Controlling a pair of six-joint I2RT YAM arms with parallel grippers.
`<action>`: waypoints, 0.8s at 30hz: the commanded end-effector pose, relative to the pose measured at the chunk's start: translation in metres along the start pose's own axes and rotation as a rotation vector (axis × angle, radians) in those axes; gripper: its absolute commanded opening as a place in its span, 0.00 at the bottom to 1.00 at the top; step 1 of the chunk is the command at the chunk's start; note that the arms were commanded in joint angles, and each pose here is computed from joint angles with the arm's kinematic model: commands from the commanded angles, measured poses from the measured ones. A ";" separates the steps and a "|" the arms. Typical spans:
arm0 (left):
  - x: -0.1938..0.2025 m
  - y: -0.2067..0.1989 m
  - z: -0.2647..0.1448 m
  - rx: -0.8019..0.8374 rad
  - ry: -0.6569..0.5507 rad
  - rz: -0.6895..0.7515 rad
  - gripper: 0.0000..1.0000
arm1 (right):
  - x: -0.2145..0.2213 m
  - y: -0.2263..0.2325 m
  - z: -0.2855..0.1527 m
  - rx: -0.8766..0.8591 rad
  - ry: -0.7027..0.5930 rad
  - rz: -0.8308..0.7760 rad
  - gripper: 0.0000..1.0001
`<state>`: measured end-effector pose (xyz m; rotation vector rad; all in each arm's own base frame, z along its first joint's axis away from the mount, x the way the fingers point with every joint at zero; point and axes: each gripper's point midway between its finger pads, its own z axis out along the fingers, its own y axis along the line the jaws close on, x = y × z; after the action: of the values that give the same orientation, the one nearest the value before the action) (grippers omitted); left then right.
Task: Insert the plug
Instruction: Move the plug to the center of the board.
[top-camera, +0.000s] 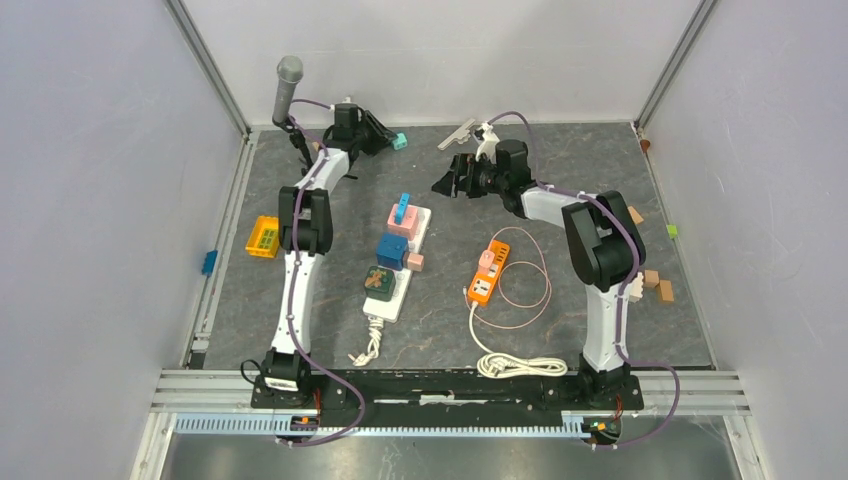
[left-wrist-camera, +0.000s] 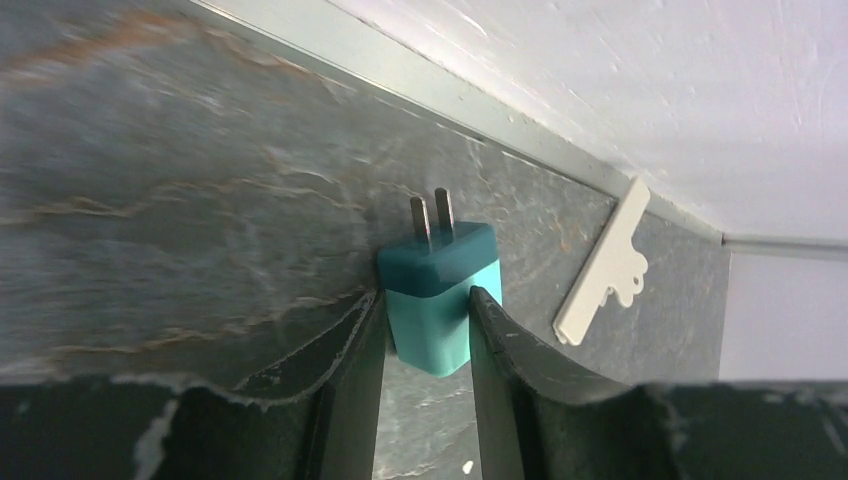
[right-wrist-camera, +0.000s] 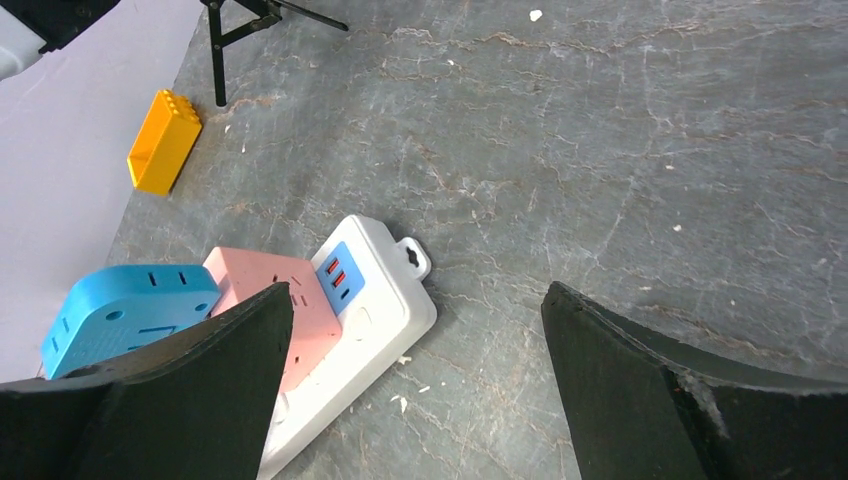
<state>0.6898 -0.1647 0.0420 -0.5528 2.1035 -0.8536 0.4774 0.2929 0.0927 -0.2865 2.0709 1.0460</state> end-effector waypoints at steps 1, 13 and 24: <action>0.025 -0.030 -0.003 0.063 0.082 0.084 0.41 | -0.026 0.014 -0.017 -0.018 -0.070 -0.046 0.98; 0.009 -0.048 -0.010 0.040 -0.016 0.105 0.68 | -0.025 -0.001 -0.035 0.022 -0.082 -0.039 0.98; 0.034 -0.046 0.011 0.118 0.078 0.028 0.63 | -0.021 -0.006 -0.035 0.026 -0.074 -0.028 0.98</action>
<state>0.6869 -0.2059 0.0586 -0.4428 2.0950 -0.8891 0.4714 0.2602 0.0923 -0.2281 2.0847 1.0050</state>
